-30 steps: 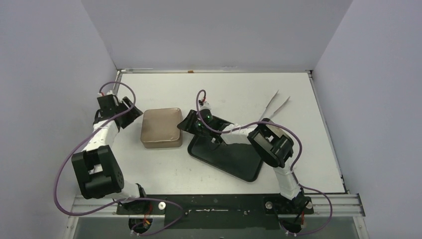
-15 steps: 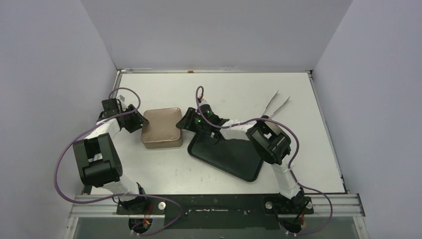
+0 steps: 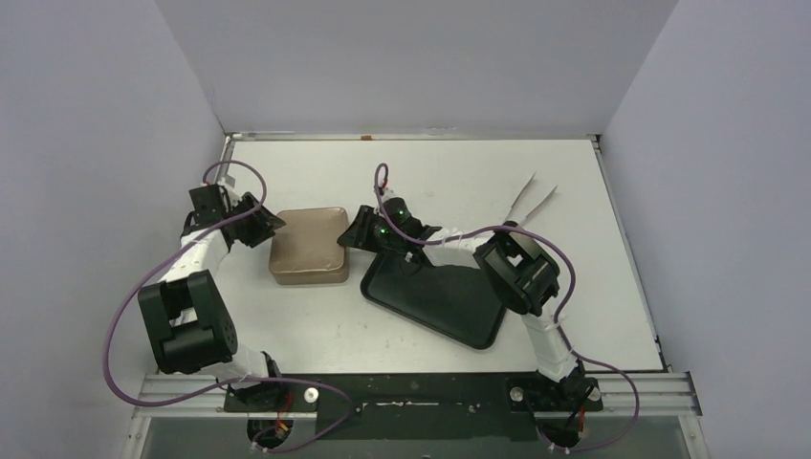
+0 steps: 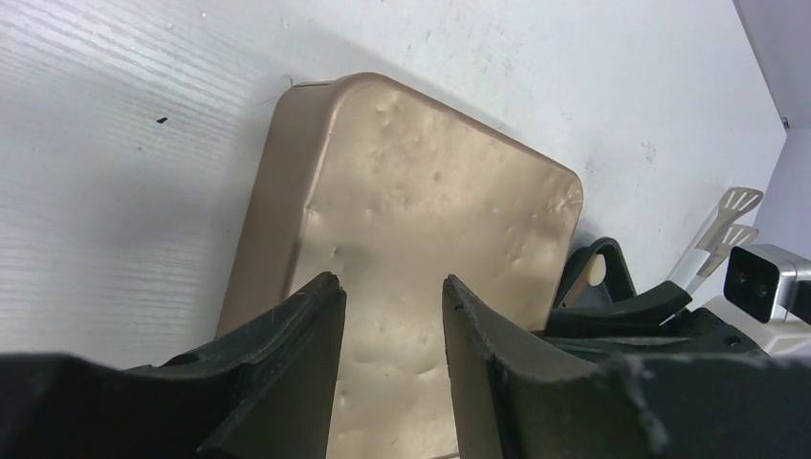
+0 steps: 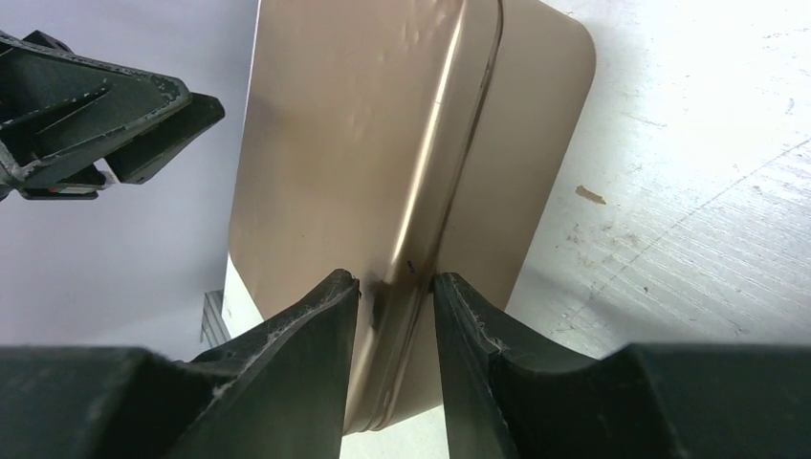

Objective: Pack the chocolate
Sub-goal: Close the box lid on the packing box.

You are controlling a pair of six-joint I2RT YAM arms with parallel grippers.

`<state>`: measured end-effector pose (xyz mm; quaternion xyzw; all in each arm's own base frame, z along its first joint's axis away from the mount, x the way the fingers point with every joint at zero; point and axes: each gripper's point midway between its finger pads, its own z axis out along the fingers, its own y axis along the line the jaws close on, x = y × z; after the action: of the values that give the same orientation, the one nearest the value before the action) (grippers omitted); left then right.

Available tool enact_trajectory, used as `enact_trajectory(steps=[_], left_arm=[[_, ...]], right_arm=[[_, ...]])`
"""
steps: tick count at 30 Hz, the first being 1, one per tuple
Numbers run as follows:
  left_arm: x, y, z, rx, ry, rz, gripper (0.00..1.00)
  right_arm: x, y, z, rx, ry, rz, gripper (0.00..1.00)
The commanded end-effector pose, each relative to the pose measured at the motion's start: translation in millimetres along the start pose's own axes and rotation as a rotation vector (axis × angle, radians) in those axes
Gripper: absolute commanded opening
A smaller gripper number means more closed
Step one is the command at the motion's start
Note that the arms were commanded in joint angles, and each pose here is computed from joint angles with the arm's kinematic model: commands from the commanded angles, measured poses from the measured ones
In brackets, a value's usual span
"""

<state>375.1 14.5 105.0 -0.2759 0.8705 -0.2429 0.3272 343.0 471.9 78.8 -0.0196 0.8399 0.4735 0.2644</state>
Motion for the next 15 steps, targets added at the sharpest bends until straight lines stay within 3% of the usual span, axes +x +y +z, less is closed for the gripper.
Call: enact_trajectory(steps=[1, 10, 15], left_arm=[[-13.0, -4.2, -5.2, -0.008, -0.043, 0.029, 0.41], [-15.1, 34.8, -11.8, -0.217, -0.077, 0.131, 0.54], [1.9, 31.2, 1.2, -0.146, -0.014, 0.114, 0.55]], right_arm=[[-34.2, 51.0, -9.6, -0.155, -0.074, -0.057, 0.36], [-37.9, 51.6, -7.7, -0.234, -0.069, 0.029, 0.41], [-36.8, 52.8, -2.4, -0.255, -0.060, 0.052, 0.40]])
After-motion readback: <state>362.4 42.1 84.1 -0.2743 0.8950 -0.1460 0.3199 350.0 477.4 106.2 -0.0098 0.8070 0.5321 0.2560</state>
